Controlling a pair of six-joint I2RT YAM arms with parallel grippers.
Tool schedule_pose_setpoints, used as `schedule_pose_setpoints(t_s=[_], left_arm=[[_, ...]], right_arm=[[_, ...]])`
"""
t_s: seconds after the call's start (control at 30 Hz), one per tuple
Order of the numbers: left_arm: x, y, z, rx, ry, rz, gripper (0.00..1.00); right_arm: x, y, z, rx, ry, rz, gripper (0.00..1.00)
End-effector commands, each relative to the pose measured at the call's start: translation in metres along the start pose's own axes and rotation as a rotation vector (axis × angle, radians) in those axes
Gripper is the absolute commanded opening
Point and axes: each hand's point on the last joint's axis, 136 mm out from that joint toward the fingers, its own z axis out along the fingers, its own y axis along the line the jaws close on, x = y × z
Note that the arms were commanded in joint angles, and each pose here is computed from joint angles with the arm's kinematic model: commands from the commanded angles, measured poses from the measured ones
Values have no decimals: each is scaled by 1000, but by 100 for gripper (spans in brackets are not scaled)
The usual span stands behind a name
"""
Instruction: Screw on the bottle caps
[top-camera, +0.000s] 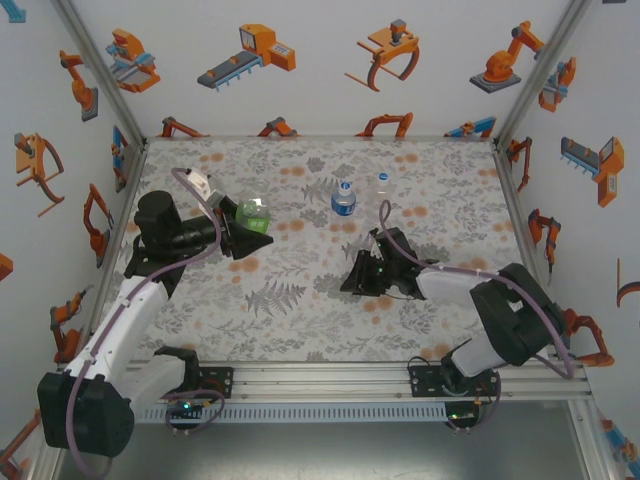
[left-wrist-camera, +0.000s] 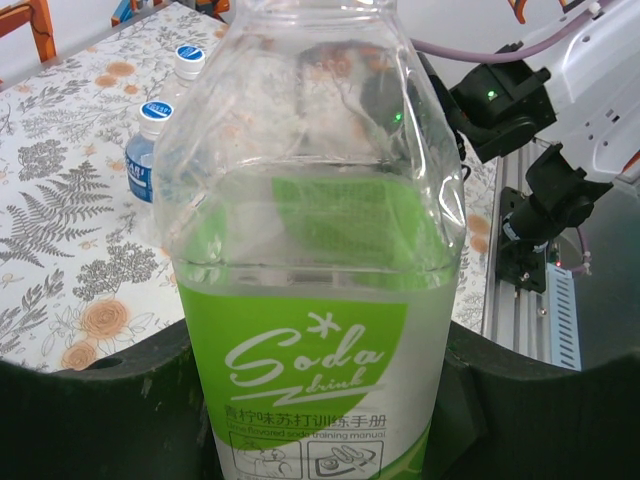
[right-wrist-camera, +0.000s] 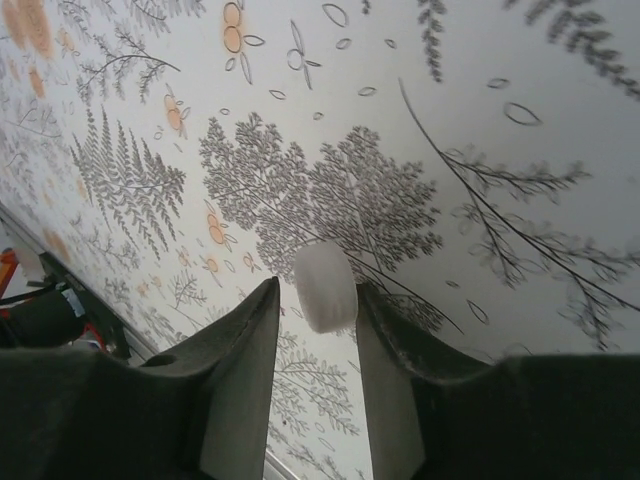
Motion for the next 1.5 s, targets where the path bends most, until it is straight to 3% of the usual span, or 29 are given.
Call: schedule_pose_setpoints(t_s=[0.0, 0.17, 0.27, 0.5, 0.77, 1.07, 1.47], left_arm=[[-19, -6, -1, 29, -29, 42, 0], [-19, -6, -1, 31, -29, 41, 0], [-19, -6, -1, 28, -28, 41, 0], [-19, -7, -1, 28, -25, 41, 0], [-20, -8, -2, 28, -27, 45, 0], [-19, -7, -2, 26, -25, 44, 0], [-19, -7, -2, 27, -24, 44, 0]], right_arm=[[10, -31, -8, 152, 20, 9, 40], [1, -25, -13, 193, 3, -26, 44], [-5, -14, -14, 249, 9, -99, 52], [-11, 3, -6, 389, 49, -252, 53], [-9, 10, 4, 524, 81, -410, 51], [-1, 15, 12, 533, 114, -445, 43], [1, 14, 18, 530, 124, -450, 39]])
